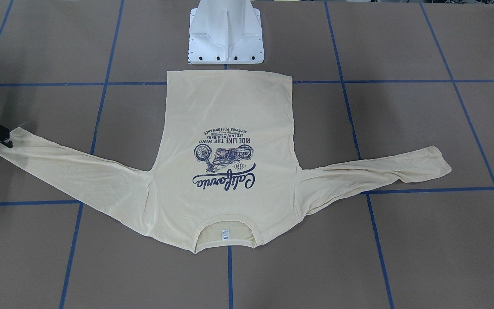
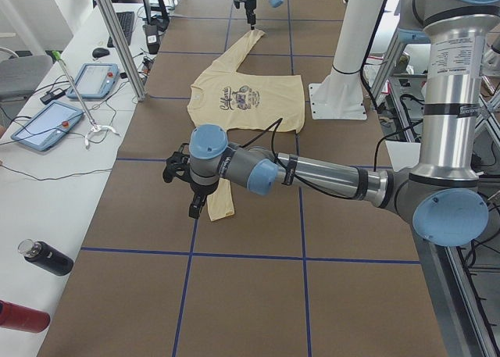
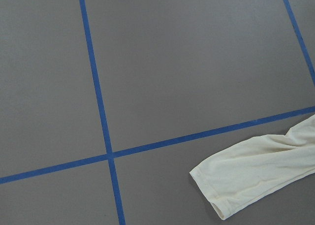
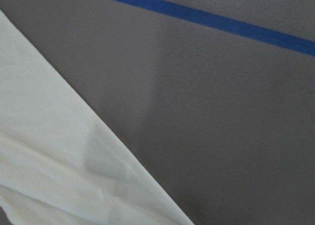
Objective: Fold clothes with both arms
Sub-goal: 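Move the right gripper toward the sleeve cuff nearest it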
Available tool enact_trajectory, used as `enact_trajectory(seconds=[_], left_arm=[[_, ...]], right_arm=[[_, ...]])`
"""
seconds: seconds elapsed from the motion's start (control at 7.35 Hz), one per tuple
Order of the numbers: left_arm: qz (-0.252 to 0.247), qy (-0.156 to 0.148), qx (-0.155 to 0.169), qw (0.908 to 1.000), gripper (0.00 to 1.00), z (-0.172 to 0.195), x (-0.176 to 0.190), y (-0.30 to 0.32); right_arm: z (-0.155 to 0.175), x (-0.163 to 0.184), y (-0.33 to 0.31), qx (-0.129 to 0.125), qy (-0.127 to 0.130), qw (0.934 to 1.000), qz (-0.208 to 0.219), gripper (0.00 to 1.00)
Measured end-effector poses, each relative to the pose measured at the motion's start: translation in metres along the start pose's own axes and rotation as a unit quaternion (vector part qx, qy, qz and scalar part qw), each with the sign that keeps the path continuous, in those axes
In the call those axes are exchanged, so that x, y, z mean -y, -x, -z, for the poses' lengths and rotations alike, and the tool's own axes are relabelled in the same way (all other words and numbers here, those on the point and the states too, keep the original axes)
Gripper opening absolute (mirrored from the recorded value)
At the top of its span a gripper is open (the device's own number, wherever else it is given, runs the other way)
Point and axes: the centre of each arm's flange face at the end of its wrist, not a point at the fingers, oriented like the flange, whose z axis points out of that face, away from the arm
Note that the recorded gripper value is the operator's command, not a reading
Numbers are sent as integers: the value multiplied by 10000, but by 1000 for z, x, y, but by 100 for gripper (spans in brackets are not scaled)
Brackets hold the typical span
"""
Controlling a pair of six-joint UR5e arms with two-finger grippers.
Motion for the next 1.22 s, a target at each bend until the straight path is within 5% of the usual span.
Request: enact_trajectory(seconds=[0.14,0.41,0.95,1.22], left_arm=[[-2,-3,0,10000,100,0,0,0],[-10,-10,-1,10000,100,1,0,-1],[-6,-7,-1,10000,100,0,0,0],[-8,-10,-1,10000,100,1,0,-1]], right_arm=[[-3,-1,-2,-6,39,10000,-19,89],[-10,-4,-4,-15,113,9999,-33,58],[-14,-11,-6,-27,175,9998,-53,43],[-15,-12,-7,-27,190,9998,-60,21]])
